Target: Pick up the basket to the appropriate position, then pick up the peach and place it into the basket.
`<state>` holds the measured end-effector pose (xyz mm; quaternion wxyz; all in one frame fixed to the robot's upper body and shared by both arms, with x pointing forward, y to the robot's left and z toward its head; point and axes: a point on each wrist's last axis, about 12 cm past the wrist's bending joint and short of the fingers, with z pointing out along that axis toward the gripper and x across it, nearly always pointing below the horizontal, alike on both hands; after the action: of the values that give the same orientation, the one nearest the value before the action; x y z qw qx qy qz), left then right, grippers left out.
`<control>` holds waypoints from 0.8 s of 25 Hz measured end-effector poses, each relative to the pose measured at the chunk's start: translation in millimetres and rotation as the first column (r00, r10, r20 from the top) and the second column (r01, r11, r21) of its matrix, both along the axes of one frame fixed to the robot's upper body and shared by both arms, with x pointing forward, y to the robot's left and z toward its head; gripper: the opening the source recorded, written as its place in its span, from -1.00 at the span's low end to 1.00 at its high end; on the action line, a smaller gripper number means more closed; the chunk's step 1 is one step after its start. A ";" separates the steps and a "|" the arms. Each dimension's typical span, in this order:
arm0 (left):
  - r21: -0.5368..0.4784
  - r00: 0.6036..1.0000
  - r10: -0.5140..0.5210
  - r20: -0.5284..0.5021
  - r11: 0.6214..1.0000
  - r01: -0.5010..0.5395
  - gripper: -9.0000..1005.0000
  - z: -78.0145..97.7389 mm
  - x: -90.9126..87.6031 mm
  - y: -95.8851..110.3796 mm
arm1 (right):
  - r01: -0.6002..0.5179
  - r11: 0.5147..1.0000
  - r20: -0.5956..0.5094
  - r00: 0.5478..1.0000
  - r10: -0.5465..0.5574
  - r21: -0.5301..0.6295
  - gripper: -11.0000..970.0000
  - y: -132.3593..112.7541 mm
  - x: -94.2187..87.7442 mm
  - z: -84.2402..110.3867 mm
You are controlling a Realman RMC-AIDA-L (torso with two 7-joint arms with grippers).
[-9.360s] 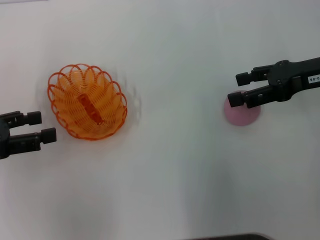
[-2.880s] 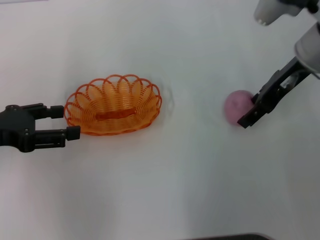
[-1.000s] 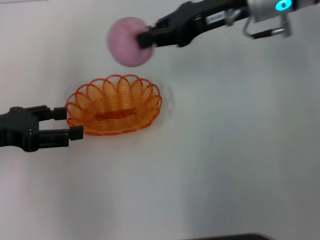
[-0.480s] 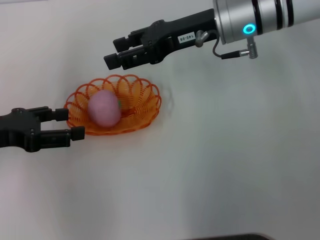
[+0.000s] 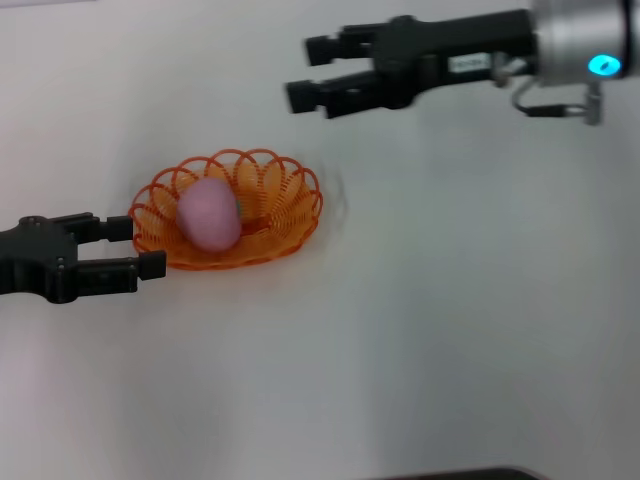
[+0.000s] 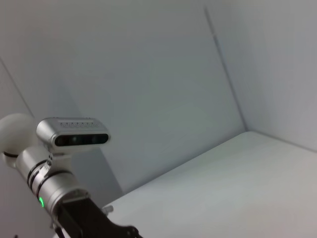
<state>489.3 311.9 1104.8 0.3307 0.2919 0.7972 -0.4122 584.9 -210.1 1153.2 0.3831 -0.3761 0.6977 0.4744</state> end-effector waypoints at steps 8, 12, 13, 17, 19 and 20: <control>0.007 1.000 0.008 0.008 1.000 -0.008 0.68 0.8 2.3 0.4 | 0.049 0.997 0.091 0.995 -0.044 -0.052 0.92 -51.2 -37.0 -23.3; 0.009 1.000 0.012 0.013 1.000 -0.012 0.68 1.4 3.2 0.7 | 0.061 0.996 0.082 0.995 -0.055 -0.070 0.92 -70.4 -51.7 -32.3; 0.011 1.000 0.013 0.014 1.000 -0.014 0.68 1.4 3.5 0.8 | 0.061 0.995 0.078 0.995 -0.055 -0.073 0.92 -72.4 -53.0 -33.0; 0.015 1.000 0.021 0.020 1.000 -0.021 0.68 1.9 5.0 1.3 | 0.057 0.994 0.063 0.997 -0.051 -0.090 0.92 -75.4 -54.9 -35.0; 0.014 1.000 0.021 0.021 1.000 -0.022 0.68 2.1 5.2 1.6 | 0.048 0.993 0.053 0.998 -0.042 -0.110 0.92 -75.3 -54.8 -36.3; 0.014 1.000 0.021 0.021 1.000 -0.022 0.68 2.2 5.2 1.6 | 0.044 0.992 0.051 0.998 -0.038 -0.116 0.92 -74.6 -54.3 -36.6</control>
<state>494.5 313.4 1107.0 0.3414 0.2900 0.7997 -0.3997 530.6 -284.8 1116.6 0.3867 -0.3949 0.7224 0.4155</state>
